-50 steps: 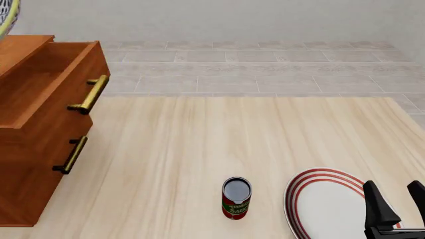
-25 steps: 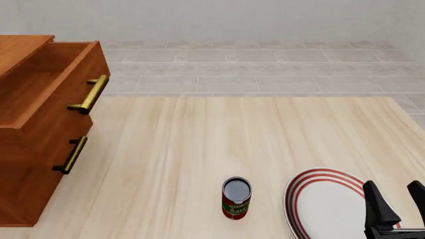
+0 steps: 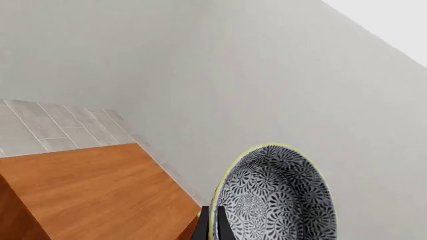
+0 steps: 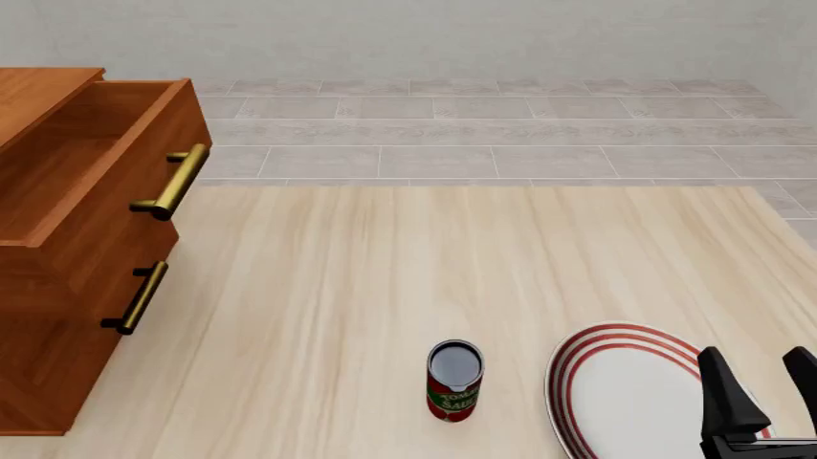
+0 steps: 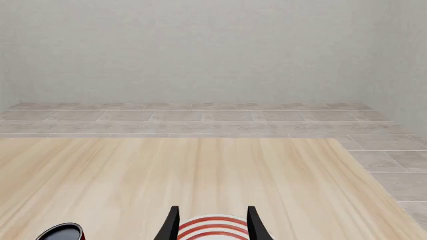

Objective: Put the bowl on top of the cabinet.

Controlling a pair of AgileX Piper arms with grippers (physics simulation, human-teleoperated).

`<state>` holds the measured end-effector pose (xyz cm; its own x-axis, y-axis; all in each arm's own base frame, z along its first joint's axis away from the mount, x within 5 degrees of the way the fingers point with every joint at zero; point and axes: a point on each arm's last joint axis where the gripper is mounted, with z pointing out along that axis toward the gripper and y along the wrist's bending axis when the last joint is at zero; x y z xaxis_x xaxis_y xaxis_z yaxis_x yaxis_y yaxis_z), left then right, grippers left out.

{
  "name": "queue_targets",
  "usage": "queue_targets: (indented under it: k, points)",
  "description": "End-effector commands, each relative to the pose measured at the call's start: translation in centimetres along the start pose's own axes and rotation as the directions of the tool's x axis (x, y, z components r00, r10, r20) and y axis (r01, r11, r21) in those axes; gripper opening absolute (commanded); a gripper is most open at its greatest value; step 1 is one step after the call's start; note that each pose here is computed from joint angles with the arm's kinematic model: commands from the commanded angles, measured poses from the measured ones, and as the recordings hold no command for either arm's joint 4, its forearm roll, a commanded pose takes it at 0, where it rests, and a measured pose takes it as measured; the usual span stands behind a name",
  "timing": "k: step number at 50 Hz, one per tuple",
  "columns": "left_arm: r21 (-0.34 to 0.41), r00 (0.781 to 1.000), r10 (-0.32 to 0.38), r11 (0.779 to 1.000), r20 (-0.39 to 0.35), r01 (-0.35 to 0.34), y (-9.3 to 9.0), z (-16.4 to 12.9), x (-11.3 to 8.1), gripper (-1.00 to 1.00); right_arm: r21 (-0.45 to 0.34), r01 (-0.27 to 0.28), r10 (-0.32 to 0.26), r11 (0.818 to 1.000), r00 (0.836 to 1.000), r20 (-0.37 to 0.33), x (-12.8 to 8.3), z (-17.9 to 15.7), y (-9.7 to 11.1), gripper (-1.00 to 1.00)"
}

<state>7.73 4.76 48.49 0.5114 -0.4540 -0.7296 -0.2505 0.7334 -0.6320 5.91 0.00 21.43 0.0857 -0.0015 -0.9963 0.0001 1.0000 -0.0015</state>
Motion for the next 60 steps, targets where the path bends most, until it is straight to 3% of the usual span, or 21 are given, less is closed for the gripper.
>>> queue_targets:
  k: [1, 8, 16, 26, 60]
  points:
    - [-0.052, 1.0, -0.025, 0.998, 0.008, 0.026, 0.5, 0.8, -0.1, -1.0, 0.0, 0.0, 0.0, 1.0, 1.0, 0.0, 0.0, 0.0, 0.0, 1.0]
    - [-0.135, 0.999, -0.035, 0.99, 0.017, 0.037, 2.1, 2.2, 0.4, -1.0, 0.0, 0.0, 0.0, 1.0, 1.0, 0.0, 0.0, 0.0, 0.0, 1.0]
    - [-0.173, 0.998, -0.044, 0.984, 0.037, 0.049, 2.9, 2.6, 0.5, -1.0, 0.0, 0.0, 0.0, 1.0, 1.0, 0.0, 0.0, 0.0, 0.0, 1.0]
    - [-0.197, 0.998, -0.032, 0.98, 0.048, 0.041, 3.4, 3.4, 0.3, -1.0, 0.0, 0.0, 0.0, 1.0, 1.0, 0.0, 0.0, 0.0, 0.0, 1.0]
    - [-0.222, 1.0, -0.02, 0.975, -0.024, 0.014, 4.0, 5.5, 1.1, -1.0, 0.0, 0.0, 0.0, 1.0, 1.0, 0.0, 0.0, 0.0, 0.0, 1.0]
